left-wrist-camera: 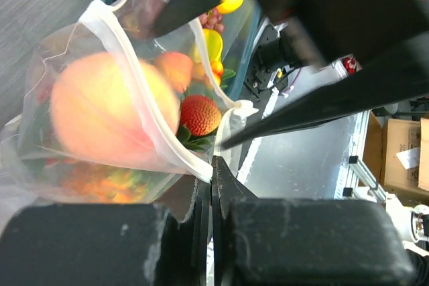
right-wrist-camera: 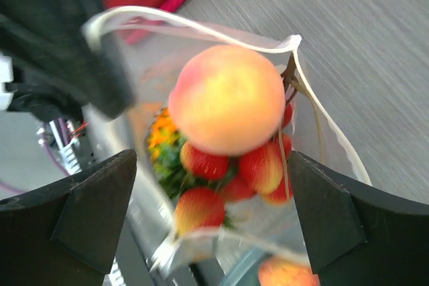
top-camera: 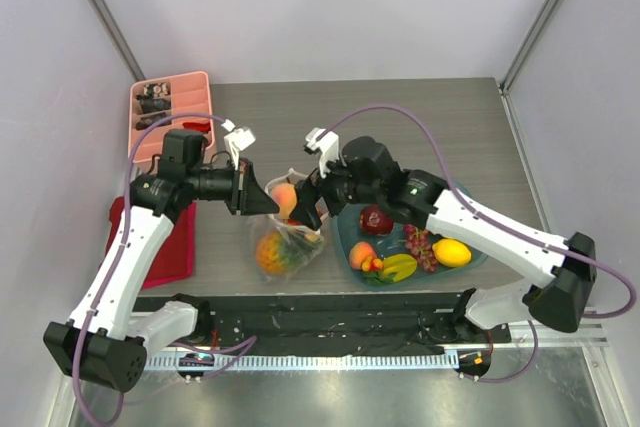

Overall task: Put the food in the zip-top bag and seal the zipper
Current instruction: Place the fake fruit in the zipper food storage bag, then adjust the zipper food storage bag at the center of the board.

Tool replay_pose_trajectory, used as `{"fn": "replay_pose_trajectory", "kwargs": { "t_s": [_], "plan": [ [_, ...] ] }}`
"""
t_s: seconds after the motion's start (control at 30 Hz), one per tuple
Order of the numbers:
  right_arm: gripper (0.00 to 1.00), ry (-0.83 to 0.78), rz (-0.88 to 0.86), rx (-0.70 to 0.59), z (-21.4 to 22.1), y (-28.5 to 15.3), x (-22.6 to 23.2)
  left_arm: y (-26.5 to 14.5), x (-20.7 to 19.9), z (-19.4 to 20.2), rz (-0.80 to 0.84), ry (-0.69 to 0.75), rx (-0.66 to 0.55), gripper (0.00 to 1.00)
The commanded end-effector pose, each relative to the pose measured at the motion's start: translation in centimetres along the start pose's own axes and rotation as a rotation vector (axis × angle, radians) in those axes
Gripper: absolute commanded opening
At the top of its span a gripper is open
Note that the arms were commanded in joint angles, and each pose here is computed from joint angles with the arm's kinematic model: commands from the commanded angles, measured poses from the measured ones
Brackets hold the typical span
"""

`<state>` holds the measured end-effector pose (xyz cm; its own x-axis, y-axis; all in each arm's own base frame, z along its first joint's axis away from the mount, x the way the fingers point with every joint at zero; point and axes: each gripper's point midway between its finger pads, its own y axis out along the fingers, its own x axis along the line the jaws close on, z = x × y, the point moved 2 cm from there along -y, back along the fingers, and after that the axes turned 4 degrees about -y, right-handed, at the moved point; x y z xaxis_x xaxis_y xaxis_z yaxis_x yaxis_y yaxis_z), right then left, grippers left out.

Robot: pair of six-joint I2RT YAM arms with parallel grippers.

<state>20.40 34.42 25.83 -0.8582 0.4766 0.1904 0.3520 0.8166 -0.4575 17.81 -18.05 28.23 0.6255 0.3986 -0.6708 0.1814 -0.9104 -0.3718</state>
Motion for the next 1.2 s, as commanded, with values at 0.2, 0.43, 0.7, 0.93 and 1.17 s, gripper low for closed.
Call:
{"fn": "replay_pose_trajectory", "kwargs": {
  "t_s": [0.2,0.43,0.7,0.93,1.17],
  "plan": [
    [0.95,0.137,0.112,0.018,-0.6,-5.3,-6.7,-0.3,-1.5,-2.4,0.074,0.08,-0.059,0.0],
    [0.87,0.286,0.074,0.11,2.0,-1.1,-9.1,-0.5,-1.6,-2.6,0.061,0.08,-0.059,0.0],
    [0.13,0.351,-0.037,0.17,3.7,0.6,-8.0,-0.6,-1.1,-2.1,0.009,0.066,-0.063,0.0],
    [0.01,0.113,-0.233,0.022,-6.2,-0.9,-2.3,-0.6,0.1,-0.9,-0.101,-0.007,-0.05,0.0],
    [0.01,-0.039,-0.347,0.221,-3.5,1.4,-1.3,0.1,-1.6,0.9,-0.055,0.006,0.01,0.0]
  ]
}}
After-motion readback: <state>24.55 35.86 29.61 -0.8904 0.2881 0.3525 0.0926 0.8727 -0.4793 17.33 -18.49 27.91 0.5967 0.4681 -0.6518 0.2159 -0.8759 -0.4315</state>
